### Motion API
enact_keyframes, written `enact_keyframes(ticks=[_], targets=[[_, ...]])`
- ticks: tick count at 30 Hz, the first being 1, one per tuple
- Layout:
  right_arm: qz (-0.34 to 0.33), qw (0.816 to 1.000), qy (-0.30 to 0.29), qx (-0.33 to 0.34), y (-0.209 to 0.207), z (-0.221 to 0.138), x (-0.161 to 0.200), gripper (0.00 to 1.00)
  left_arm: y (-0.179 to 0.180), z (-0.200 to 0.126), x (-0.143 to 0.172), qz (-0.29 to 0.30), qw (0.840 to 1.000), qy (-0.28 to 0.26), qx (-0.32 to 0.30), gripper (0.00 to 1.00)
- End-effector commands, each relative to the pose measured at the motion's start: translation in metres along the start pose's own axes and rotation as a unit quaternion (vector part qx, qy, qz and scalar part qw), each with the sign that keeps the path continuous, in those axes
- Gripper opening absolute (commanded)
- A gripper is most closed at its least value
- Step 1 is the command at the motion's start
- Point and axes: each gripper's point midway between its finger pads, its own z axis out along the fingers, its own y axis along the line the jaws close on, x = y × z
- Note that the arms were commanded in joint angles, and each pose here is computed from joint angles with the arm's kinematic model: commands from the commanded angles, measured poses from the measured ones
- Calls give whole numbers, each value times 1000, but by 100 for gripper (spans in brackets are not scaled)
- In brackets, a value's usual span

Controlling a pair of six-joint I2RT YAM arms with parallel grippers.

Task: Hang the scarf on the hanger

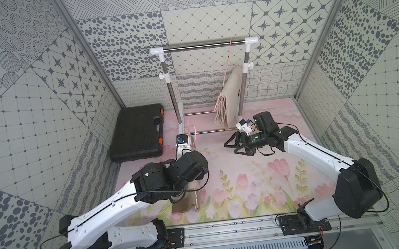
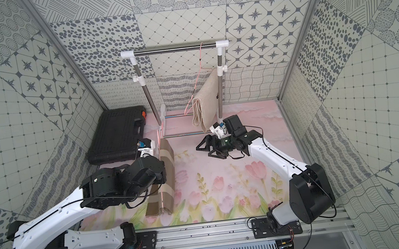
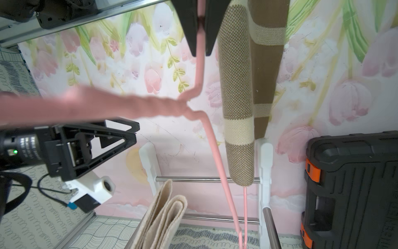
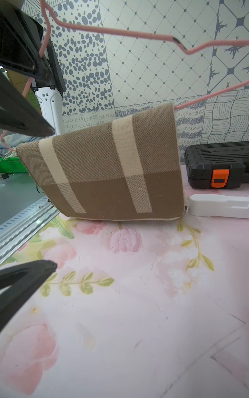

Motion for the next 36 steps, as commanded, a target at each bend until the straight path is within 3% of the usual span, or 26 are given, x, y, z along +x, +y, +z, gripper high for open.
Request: enact_keyframes(ticks=[1, 8, 13, 20, 24, 27, 30, 32, 36], targets=[[-27, 1000, -9, -10, 14, -7, -9, 90, 40, -32, -19, 48, 996, 0, -68, 0], [-31, 999, -9, -12, 16, -10, -13, 90, 31, -60, -61, 91, 994, 4, -53, 0], [-33, 999, -11, -13, 16, -12, -15, 90, 18, -62, -85, 138, 989, 18, -54, 0], [-68, 996, 2, -52, 40, -14, -9, 91, 5, -62, -107, 141, 989, 25, -26, 0], [-71, 982, -45, -167, 63, -4, -21, 91, -3, -67, -120, 109, 994, -5, 1, 0], [-55, 957, -98, -268, 76, -1, -36, 91, -12, -72, -131, 83, 996, -30, 30, 0], [-45, 925, -98, -365, 96, 13, -36, 91, -17, -74, -136, 63, 996, -40, 45, 0], [-25, 914, -95, -393, 94, 34, -39, 91, -19, -76, -138, 52, 996, -44, 54, 0], [-56, 909, -67, -408, 118, 64, -19, 91, -22, -82, -141, 32, 996, -51, 72, 0]])
